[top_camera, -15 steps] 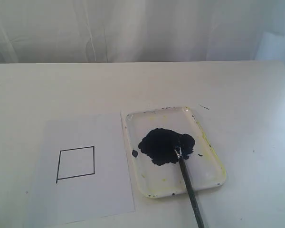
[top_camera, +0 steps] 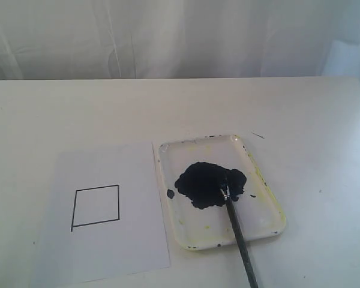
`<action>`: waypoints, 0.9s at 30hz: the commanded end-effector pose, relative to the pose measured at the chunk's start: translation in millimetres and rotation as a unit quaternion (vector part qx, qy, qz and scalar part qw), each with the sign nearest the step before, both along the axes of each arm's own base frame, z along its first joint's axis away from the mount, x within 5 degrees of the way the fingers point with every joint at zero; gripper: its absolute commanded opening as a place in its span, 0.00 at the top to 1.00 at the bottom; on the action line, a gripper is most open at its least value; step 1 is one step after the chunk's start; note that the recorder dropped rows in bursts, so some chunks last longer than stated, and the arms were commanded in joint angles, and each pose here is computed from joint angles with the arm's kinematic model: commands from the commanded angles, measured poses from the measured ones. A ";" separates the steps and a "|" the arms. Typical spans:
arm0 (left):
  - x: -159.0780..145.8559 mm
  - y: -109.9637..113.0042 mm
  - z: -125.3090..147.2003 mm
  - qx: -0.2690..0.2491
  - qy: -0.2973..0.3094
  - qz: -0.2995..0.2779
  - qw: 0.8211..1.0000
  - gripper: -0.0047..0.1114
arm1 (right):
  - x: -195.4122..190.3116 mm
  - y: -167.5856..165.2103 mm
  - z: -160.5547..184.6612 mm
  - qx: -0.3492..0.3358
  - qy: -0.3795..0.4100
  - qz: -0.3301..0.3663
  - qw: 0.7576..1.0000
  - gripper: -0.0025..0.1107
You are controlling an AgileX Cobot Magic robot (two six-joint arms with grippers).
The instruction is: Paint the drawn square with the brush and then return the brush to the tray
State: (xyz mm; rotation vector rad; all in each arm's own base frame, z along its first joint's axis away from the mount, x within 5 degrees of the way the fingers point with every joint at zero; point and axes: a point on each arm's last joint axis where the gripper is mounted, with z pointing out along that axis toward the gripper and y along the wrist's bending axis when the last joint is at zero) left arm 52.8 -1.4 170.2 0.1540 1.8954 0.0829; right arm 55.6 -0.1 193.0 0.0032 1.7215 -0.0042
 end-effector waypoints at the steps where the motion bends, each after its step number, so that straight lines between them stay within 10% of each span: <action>1: 0.9 -2.0 2.4 -0.030 -0.019 -0.003 0.999 0.96 | -0.1 0.2 -1.0 0.003 -0.002 0.001 1.000 0.98; 15: -9.2 -9.6 67.4 -0.226 -0.088 -0.003 0.970 0.96 | 0.3 0.1 1.9 0.003 -0.018 0.001 1.000 0.98; 27: -62.1 -18.9 168.7 -0.114 -0.043 -0.083 0.989 0.96 | 0.3 0.1 1.9 0.003 -0.018 0.001 1.000 0.98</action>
